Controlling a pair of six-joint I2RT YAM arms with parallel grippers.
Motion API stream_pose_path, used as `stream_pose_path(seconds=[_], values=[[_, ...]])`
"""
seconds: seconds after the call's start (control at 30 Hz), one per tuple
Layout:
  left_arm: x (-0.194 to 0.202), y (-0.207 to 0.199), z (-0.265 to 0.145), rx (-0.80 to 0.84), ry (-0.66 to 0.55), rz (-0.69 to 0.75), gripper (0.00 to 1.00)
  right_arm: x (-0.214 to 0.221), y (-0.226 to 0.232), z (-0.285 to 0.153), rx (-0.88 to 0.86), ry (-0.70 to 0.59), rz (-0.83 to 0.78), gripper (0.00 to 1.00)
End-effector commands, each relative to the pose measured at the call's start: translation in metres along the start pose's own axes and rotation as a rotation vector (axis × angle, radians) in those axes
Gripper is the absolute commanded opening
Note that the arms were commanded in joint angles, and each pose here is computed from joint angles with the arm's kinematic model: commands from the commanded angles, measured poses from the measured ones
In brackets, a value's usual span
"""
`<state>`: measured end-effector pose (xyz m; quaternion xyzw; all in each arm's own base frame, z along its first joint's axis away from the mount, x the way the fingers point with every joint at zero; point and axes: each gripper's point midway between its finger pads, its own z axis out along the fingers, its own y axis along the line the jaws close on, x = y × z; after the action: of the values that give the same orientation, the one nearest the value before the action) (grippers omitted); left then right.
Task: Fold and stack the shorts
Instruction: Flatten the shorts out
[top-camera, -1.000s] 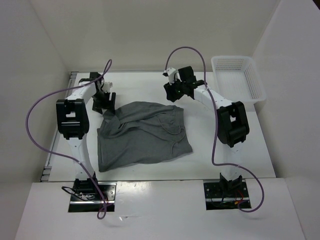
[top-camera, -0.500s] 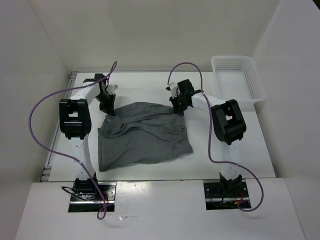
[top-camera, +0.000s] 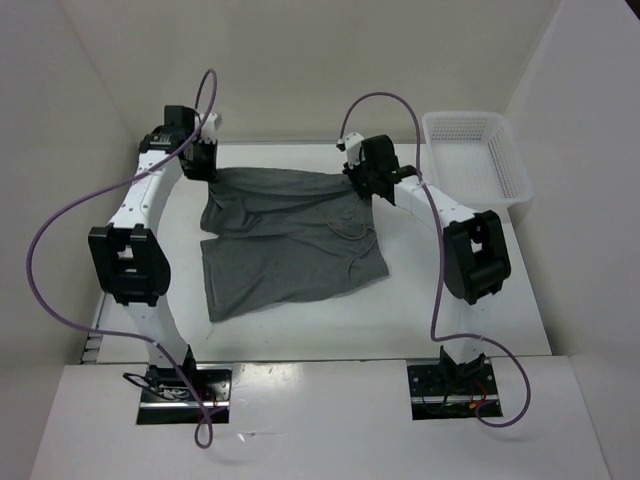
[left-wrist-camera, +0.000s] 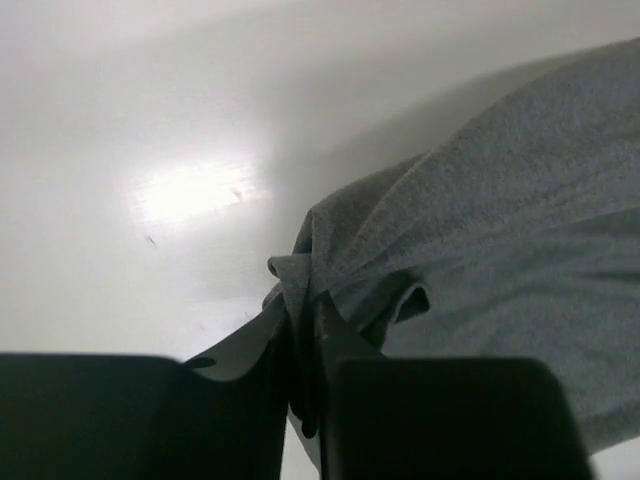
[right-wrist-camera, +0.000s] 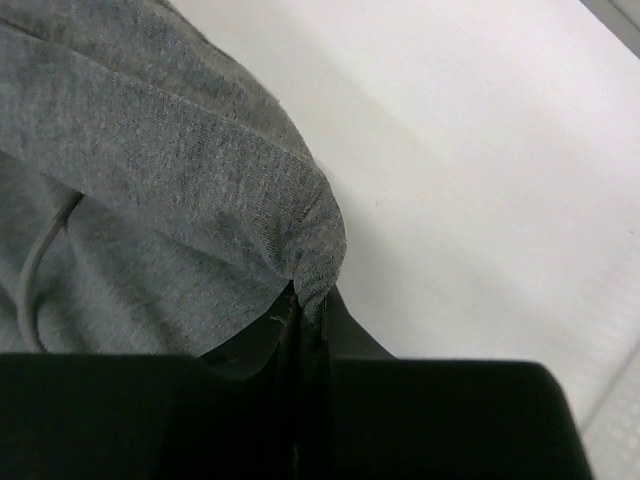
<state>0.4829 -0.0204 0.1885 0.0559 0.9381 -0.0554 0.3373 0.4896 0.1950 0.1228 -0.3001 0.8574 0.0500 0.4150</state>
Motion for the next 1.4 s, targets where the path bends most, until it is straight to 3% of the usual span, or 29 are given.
stream_pose_path(seconds=[0.0, 0.03, 0.13, 0.2, 0.3, 0.37, 0.53, 0.7, 1.0, 1.17, 1.37], values=[[0.06, -0.003, 0.016, -0.012, 0.13, -0.001, 0.2, 0.012, 0.002, -0.02, 0.001, 0.004, -0.09, 0.0], [0.094, -0.009, 0.023, 0.0, 0.205, 0.0, 0.21, 0.024, 0.017, -0.019, -0.047, 0.035, -0.125, 0.04], [0.134, -0.02, 0.031, 0.043, 0.287, -0.008, 0.35, 0.053, 0.064, -0.024, -0.212, 0.094, -0.275, 0.18], [0.141, -0.021, 0.029, 0.044, 0.299, -0.009, 0.47, 0.059, 0.08, -0.03, -0.26, 0.097, -0.296, 0.23], [0.134, -0.016, 0.022, 0.059, 0.272, -0.033, 0.48, 0.058, 0.081, -0.036, -0.259, 0.095, -0.286, 0.43], [0.124, -0.012, 0.018, 0.063, 0.251, -0.044, 0.57, 0.05, 0.07, -0.041, -0.259, 0.075, -0.224, 0.5], [0.123, -0.02, 0.004, 0.112, 0.285, -0.067, 0.61, 0.024, 0.055, -0.06, -0.337, 0.008, 0.046, 0.62], [0.15, -0.025, -0.012, 0.119, 0.36, -0.082, 0.61, 0.044, 0.056, -0.06, -0.333, 0.055, 0.082, 0.64], [0.137, -0.051, -0.032, 0.039, 0.308, 0.076, 0.57, 0.05, 0.034, -0.04, -0.209, 0.076, 0.071, 0.64], [0.148, -0.068, -0.022, -0.006, 0.33, 0.175, 0.55, 0.049, 0.021, -0.031, -0.149, 0.07, 0.044, 0.64], [0.156, -0.041, 0.009, -0.155, 0.339, 0.201, 0.53, 0.049, 0.021, -0.031, -0.149, 0.07, 0.044, 0.63]])
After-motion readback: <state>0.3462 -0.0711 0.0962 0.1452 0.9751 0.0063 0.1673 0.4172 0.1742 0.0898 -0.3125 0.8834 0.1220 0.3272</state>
